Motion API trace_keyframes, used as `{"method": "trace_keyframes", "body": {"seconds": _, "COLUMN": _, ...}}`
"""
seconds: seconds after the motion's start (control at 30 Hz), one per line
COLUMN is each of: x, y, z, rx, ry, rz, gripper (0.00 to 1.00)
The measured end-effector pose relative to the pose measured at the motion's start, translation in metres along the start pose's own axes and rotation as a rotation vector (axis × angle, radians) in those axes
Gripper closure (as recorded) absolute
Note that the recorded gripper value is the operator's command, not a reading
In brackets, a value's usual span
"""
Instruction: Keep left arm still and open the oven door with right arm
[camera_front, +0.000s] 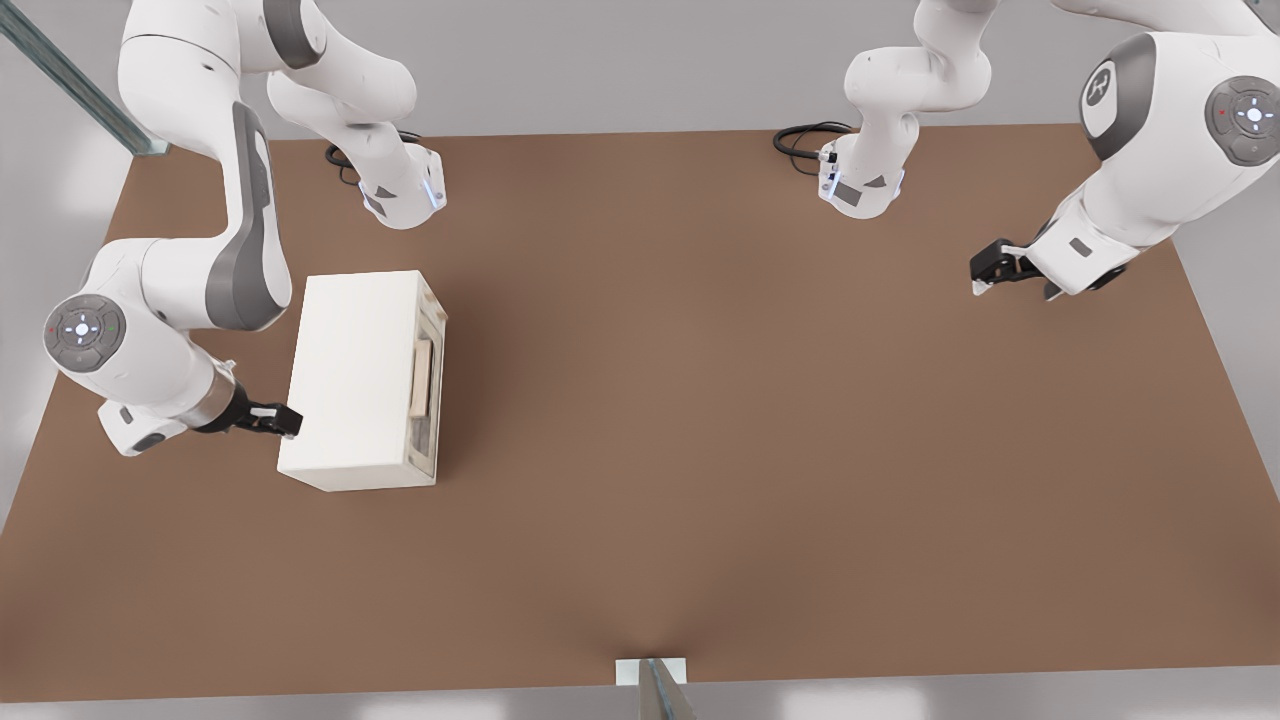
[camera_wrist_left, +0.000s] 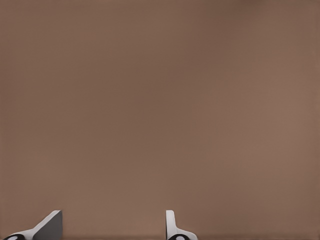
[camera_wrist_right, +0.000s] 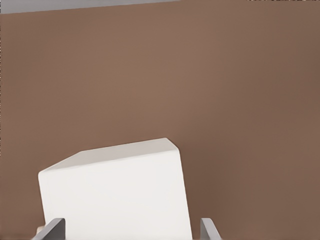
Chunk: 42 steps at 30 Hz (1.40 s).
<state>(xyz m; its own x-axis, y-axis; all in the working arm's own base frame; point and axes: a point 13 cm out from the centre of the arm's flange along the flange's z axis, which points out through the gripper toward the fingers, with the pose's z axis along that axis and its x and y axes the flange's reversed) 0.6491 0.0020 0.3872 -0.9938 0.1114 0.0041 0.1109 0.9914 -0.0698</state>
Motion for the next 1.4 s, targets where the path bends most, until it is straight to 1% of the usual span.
{"method": "trace_keyframes", "body": {"seconds": 0.03, "x": -0.001, "y": 0.002, "z": 0.001, "rx": 0.004, "ry": 0.0, "rz": -0.012, "gripper": 0.0}}
{"method": "trace_keyframes", "body": {"seconds": 0.07, "x": 0.002, "y": 0.014, "z": 0.005, "rx": 0.042, "ry": 0.005, "rz": -0.055, "gripper": 0.0}}
{"method": "trace_keyframes", "body": {"seconds": 0.1, "x": 0.01, "y": 0.049, "z": 0.011, "rx": 0.116, "ry": 0.014, "rz": -0.147, "gripper": 0.0}}
{"method": "trace_keyframes", "body": {"seconds": 0.13, "x": 0.025, "y": 0.09, "z": 0.022, "rx": 0.205, "ry": 0.034, "rz": -0.249, "gripper": 0.08}}
{"method": "trace_keyframes", "body": {"seconds": 0.17, "x": 0.043, "y": 0.124, "z": 0.038, "rx": 0.302, "ry": 0.066, "rz": -0.343, "gripper": 0.0}}
{"method": "trace_keyframes", "body": {"seconds": 0.23, "x": 0.075, "y": 0.157, "z": 0.071, "rx": 0.517, "ry": 0.143, "rz": -0.471, "gripper": 0.0}}
{"method": "trace_keyframes", "body": {"seconds": 0.27, "x": 0.088, "y": 0.163, "z": 0.082, "rx": 0.609, "ry": 0.174, "rz": -0.502, "gripper": 0.23}}
{"method": "trace_keyframes", "body": {"seconds": 0.3, "x": 0.097, "y": 0.166, "z": 0.09, "rx": 0.687, "ry": 0.195, "rz": -0.517, "gripper": 0.5}}
{"method": "trace_keyframes", "body": {"seconds": 0.33, "x": 0.104, "y": 0.167, "z": 0.094, "rx": 0.748, "ry": 0.207, "rz": -0.52, "gripper": 0.73}}
{"method": "trace_keyframes", "body": {"seconds": 0.37, "x": 0.108, "y": 0.168, "z": 0.094, "rx": 0.797, "ry": 0.212, "rz": -0.514, "gripper": 0.79}}
{"method": "trace_keyframes", "body": {"seconds": 0.47, "x": 0.12, "y": 0.172, "z": 0.095, "rx": 0.896, "ry": 0.216, "rz": -0.481, "gripper": 0.79}}
{"method": "trace_keyframes", "body": {"seconds": 0.6, "x": 0.132, "y": 0.174, "z": 0.107, "rx": 0.969, "ry": 0.227, "rz": -0.425, "gripper": 0.79}}
{"method": "trace_keyframes", "body": {"seconds": 0.73, "x": 0.136, "y": 0.168, "z": 0.132, "rx": 1.017, "ry": 0.245, "rz": -0.36, "gripper": 0.79}}
{"method": "trace_keyframes", "body": {"seconds": 0.87, "x": 0.138, "y": 0.165, "z": 0.151, "rx": 1.023, "ry": 0.243, "rz": -0.299, "gripper": 0.79}}
{"method": "trace_keyframes", "body": {"seconds": 1.0, "x": 0.139, "y": 0.164, "z": 0.158, "rx": 1.019, "ry": 0.226, "rz": -0.248, "gripper": 0.79}}
{"method": "trace_keyframes", "body": {"seconds": 1.27, "x": 0.147, "y": 0.177, "z": 0.166, "rx": 1.025, "ry": 0.185, "rz": -0.192, "gripper": 0.79}}
{"method": "trace_keyframes", "body": {"seconds": 1.33, "x": 0.152, "y": 0.207, "z": 0.172, "rx": 1.002, "ry": 0.163, "rz": -0.192, "gripper": 0.79}}
{"method": "trace_keyframes", "body": {"seconds": 1.4, "x": 0.161, "y": 0.276, "z": 0.189, "rx": 0.941, "ry": 0.114, "rz": -0.204, "gripper": 0.79}}
